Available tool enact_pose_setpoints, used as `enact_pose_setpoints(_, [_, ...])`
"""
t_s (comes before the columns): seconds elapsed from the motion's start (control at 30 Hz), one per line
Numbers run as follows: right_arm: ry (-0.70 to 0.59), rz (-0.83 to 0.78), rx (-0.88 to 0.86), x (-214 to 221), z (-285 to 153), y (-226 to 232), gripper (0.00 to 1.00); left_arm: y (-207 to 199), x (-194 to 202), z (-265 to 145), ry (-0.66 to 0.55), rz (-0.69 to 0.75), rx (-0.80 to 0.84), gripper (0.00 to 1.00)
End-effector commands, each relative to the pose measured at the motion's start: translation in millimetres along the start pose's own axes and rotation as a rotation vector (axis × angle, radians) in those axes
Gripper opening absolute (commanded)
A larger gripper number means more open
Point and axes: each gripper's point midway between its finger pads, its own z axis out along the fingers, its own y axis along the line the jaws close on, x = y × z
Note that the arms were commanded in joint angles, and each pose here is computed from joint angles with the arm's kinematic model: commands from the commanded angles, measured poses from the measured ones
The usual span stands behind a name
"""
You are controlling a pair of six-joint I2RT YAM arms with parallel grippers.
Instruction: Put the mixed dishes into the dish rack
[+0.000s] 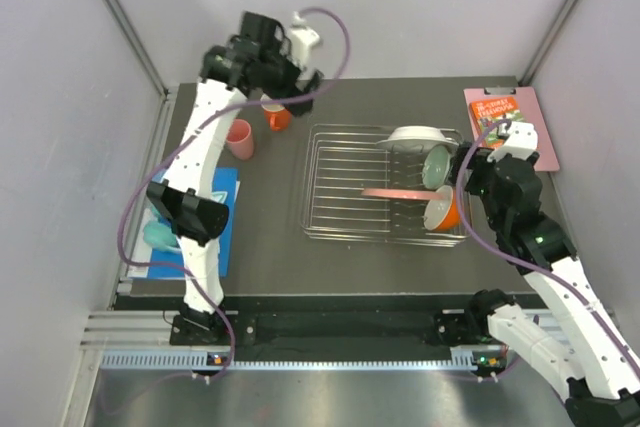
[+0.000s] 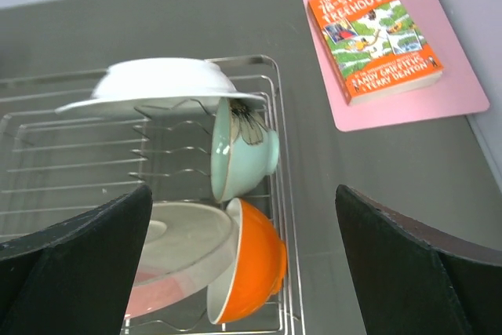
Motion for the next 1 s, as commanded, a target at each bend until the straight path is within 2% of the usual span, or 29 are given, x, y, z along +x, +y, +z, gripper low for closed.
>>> enact_pose_setpoints(0.0, [-0.218, 0.117, -0.157, -66.7, -29.4, 21.6, 1.00, 20.9, -69.3, -108.7, -0.380, -0.222, 0.034, 0.99])
enact_pose_setpoints(0.03, [-0.209, 0.115, -0.194, -56.3, -29.1, 26.9, 1.00, 21.1, -42.3, -55.9, -0.315, -0.259, 0.071, 0.99])
enact_pose_setpoints(0.07, [-0.197, 0.108, -0.254, -49.1, -29.4, 37.1, 1.00, 4.2, -41.4, -76.4, -0.393, -0.218, 0.101, 0.99])
enact_pose_setpoints(0.1, [-0.185, 0.096, -0.281, -43.3, -28.8, 41.6, 1.00, -7.4, -28.3, -65.1, -0.389, -0.138, 0.150, 0.99])
enact_pose_setpoints(0.2, [-0.131, 0.066, -0.292, -36.3, -26.3, 46.0, 1.00, -0.4, -28.9, -57.9, -0.378, -0.187, 0.135, 0.99])
enact_pose_setpoints(0.23, [-0.126, 0.055, -0.288, -37.5, -25.4, 46.2, 1.00, 7.4, -39.0, -66.0, -0.407, -0.200, 0.117, 0.77])
enact_pose_setpoints(0.3, [-0.140, 0.031, -0.287, -43.4, -25.7, 45.8, 1.00, 17.8, -41.2, -60.8, -0.418, -0.230, 0.074, 0.22])
enact_pose_setpoints(0.33, [-0.140, 0.006, -0.286, -48.6, -25.8, 46.0, 0.92, 30.5, -30.5, -50.5, -0.373, -0.252, -0.019, 0.00])
enact_pose_setpoints(0.37, [-0.138, -0.005, -0.289, -50.7, -26.0, 47.2, 0.79, 32.7, -19.0, -40.4, -0.313, -0.258, -0.054, 0.00])
enact_pose_setpoints(0.4, [-0.131, -0.017, -0.287, -51.1, -23.8, 48.2, 0.26, 31.4, -14.8, -35.0, -0.284, -0.237, -0.063, 0.00])
enact_pose_setpoints(0.43, [-0.141, -0.006, -0.283, -57.3, -26.1, 48.2, 0.00, 38.0, -11.1, -32.7, -0.263, -0.247, -0.101, 0.00])
enact_pose_setpoints(0.47, [-0.144, 0.006, -0.260, -59.3, -25.8, 44.9, 0.00, 40.2, -8.5, -27.9, -0.251, -0.248, -0.108, 0.00])
enact_pose_setpoints(0.5, [-0.141, 0.012, -0.257, -59.8, -24.9, 45.1, 0.00, 42.2, -8.4, -26.7, -0.251, -0.247, -0.116, 0.13])
enact_pose_setpoints(0.53, [-0.145, 0.015, -0.256, -63.1, -25.6, 45.5, 0.00, 41.6, -8.2, -23.8, -0.250, -0.244, -0.109, 0.98])
enact_pose_setpoints(0.57, [-0.142, 0.017, -0.251, -63.8, -25.2, 45.1, 0.16, 43.5, -9.5, -22.0, -0.255, -0.232, -0.113, 0.99])
enact_pose_setpoints(0.6, [-0.139, 0.020, -0.254, -64.0, -24.6, 46.5, 0.56, 46.6, -10.4, -20.4, -0.258, -0.225, -0.124, 0.99])
enact_pose_setpoints(0.63, [-0.142, 0.026, -0.258, -66.5, -25.9, 47.6, 0.72, 50.8, -9.0, -13.9, -0.251, -0.223, -0.137, 0.99])
enact_pose_setpoints(0.67, [-0.144, 0.028, -0.254, -67.6, -26.2, 46.9, 0.83, 60.9, -6.6, -10.8, -0.242, -0.210, -0.186, 0.99])
enact_pose_setpoints(0.7, [-0.152, 0.035, -0.253, -70.6, -27.8, 46.5, 0.99, 69.6, -7.4, -3.1, -0.251, -0.201, -0.216, 0.99])
enact_pose_setpoints(0.8, [-0.177, 0.044, -0.239, -79.1, -32.4, 42.7, 1.00, 89.7, -0.7, 23.7, -0.207, -0.155, -0.275, 0.99])
enact_pose_setpoints(0.97, [-0.207, 0.057, -0.231, -86.4, -38.4, 39.0, 1.00, 108.8, 17.5, 88.1, -0.120, -0.121, -0.282, 0.99])
